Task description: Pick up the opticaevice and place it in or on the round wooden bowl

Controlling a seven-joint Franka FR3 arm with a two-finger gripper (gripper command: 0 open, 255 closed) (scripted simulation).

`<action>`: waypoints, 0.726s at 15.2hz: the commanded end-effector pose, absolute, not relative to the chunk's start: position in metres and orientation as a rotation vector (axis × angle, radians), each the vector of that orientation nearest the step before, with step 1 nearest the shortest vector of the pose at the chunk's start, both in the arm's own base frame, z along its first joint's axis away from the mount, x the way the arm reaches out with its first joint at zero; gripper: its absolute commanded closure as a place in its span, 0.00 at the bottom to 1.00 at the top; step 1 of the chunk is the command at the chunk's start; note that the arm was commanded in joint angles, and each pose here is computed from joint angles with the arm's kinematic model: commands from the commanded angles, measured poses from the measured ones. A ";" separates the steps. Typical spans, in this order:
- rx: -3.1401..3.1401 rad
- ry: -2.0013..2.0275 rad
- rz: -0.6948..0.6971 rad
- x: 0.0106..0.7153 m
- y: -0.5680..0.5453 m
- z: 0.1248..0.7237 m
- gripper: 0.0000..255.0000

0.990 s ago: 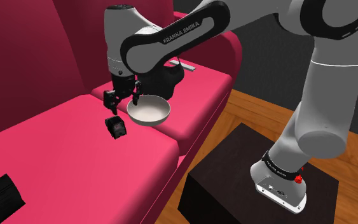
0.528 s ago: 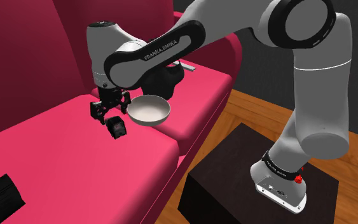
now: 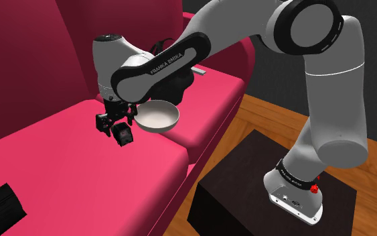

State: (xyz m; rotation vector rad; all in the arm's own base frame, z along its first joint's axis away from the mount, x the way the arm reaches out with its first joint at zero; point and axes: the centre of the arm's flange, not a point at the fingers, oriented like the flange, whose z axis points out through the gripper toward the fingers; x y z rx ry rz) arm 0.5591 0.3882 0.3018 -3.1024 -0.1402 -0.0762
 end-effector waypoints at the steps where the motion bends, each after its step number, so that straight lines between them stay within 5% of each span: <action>1: -3.102 -0.140 -0.077 0.559 0.388 0.301 0.00; 4: -3.102 -0.140 -0.077 0.559 0.388 0.301 0.00; 5: -3.102 -0.140 -0.077 0.559 0.388 0.301 1.00; 11: -3.102 -0.140 -0.077 0.559 0.388 0.302 1.00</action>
